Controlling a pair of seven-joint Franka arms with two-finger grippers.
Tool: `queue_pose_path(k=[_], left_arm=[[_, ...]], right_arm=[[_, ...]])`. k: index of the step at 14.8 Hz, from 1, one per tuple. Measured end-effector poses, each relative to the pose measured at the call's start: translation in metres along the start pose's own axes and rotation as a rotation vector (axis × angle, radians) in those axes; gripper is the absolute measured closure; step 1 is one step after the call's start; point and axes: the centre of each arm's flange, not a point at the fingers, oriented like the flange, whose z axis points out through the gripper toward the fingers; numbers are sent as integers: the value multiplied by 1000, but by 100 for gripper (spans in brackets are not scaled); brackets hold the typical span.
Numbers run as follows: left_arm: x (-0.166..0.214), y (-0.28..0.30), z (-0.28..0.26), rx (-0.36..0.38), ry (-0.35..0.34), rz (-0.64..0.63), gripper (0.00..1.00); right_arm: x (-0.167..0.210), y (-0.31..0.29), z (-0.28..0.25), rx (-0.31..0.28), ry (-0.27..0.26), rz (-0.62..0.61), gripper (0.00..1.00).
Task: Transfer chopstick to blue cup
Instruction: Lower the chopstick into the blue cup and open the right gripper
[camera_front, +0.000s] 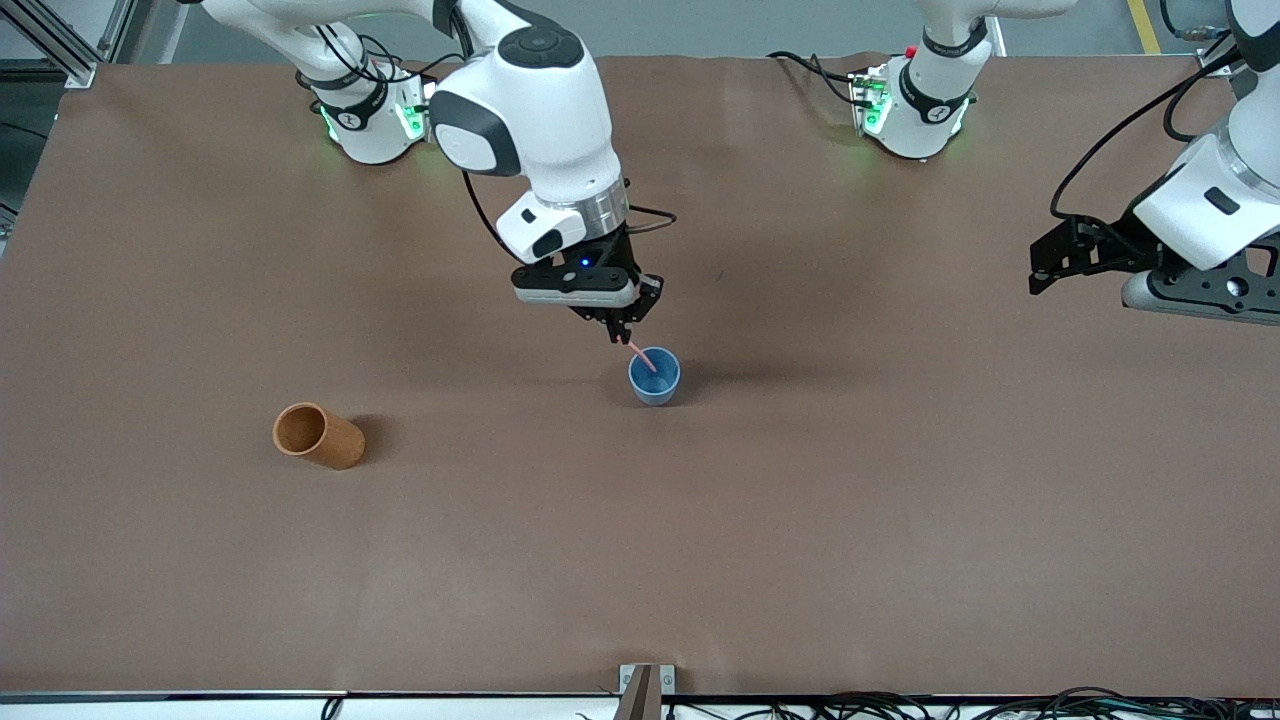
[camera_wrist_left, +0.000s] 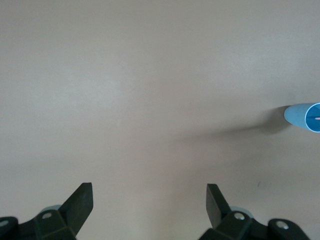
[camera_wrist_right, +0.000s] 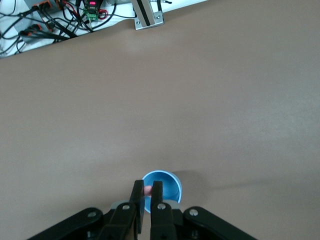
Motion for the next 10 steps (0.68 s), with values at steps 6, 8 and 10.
queue_pose_path(k=[6, 8, 10], left_arm=[[-4, -24, -3, 1, -5, 11, 0], [-4, -23, -3, 1, -5, 13, 0], [-4, -23, -3, 1, -5, 12, 0]], right_arm=[[-21, 3, 60, -64, 30, -111, 87], [-14, 4, 58, -60, 37, -102, 74], [-1, 3, 50, -46, 54, -83, 55]])
